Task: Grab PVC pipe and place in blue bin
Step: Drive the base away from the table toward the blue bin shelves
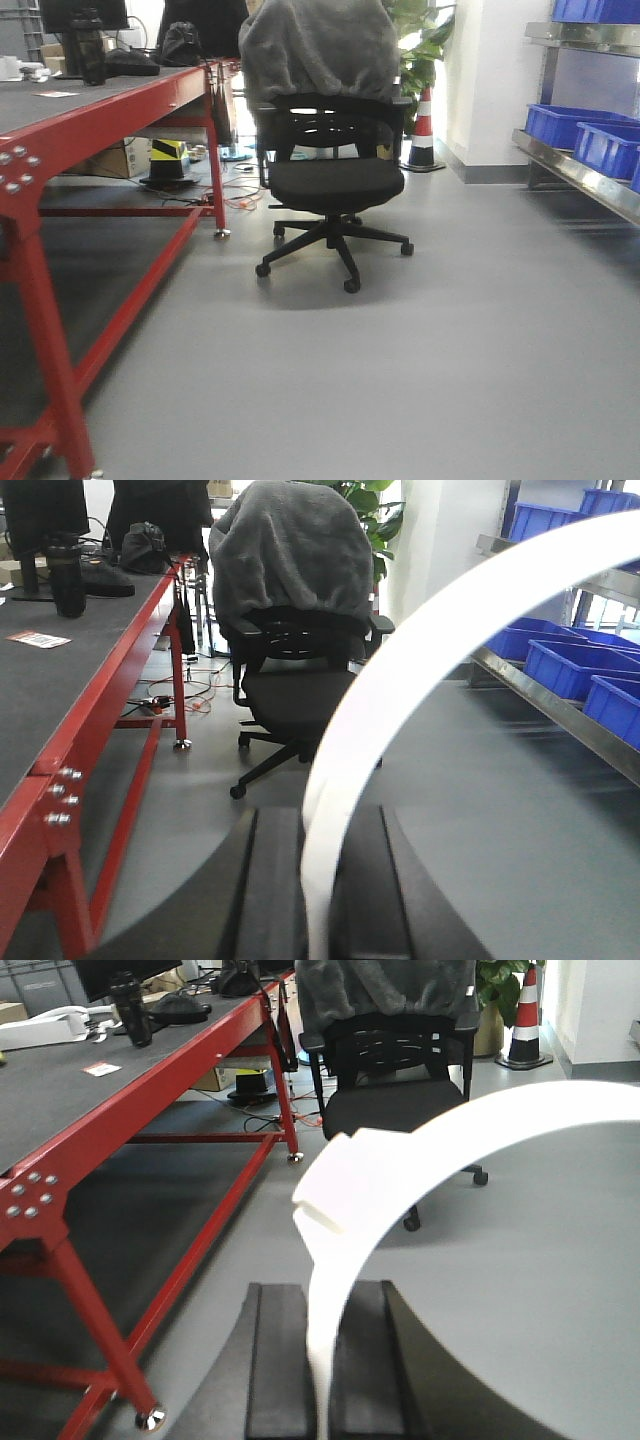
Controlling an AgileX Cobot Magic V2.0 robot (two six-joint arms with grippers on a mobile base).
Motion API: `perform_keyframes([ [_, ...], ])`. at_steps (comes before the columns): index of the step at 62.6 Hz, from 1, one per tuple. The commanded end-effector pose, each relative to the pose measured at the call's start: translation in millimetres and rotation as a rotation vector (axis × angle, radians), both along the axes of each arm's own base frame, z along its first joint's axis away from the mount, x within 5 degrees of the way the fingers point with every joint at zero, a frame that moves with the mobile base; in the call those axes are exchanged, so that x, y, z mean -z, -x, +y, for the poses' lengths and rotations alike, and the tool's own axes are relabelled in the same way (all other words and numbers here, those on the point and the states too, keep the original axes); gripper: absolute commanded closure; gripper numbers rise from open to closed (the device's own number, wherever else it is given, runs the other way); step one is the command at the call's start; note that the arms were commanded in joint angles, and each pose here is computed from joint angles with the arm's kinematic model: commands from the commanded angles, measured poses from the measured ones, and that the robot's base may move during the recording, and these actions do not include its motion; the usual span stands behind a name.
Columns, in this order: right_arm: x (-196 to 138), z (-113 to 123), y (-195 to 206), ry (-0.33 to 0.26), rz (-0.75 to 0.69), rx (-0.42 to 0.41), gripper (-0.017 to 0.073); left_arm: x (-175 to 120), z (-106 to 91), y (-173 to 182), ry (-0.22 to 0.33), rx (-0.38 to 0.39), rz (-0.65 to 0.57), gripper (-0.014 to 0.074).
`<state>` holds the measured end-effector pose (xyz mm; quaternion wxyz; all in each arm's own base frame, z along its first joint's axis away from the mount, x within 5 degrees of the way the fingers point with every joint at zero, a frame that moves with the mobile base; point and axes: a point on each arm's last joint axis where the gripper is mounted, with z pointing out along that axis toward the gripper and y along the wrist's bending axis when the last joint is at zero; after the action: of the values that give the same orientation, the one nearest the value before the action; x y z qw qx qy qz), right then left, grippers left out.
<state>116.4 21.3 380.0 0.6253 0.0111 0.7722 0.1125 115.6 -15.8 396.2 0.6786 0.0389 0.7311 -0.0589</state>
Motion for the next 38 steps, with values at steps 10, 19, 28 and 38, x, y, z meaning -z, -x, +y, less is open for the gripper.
perform_keyframes([
  [10, -4.2, -0.2, 0.9, 0.011, -0.039, -0.003, 0.0727, -3.6, -0.3, 1.2, 0.007, 0.004, -0.034, 0.0704],
  [19, -4.2, -0.2, 0.9, 0.011, -0.039, -0.003, 0.0727, -3.6, -0.3, 1.2, 0.007, 0.004, -0.034, 0.0704],
  [28, -4.2, -0.2, 0.9, 0.011, -0.039, -0.003, 0.0727, -3.8, -0.3, 1.2, 0.008, 0.004, -0.036, 0.0704],
  [38, -4.2, -0.2, 0.9, 0.011, -0.039, -0.003, 0.0727, -4.4, -0.3, 1.2, 0.008, 0.004, -0.042, 0.0704],
])
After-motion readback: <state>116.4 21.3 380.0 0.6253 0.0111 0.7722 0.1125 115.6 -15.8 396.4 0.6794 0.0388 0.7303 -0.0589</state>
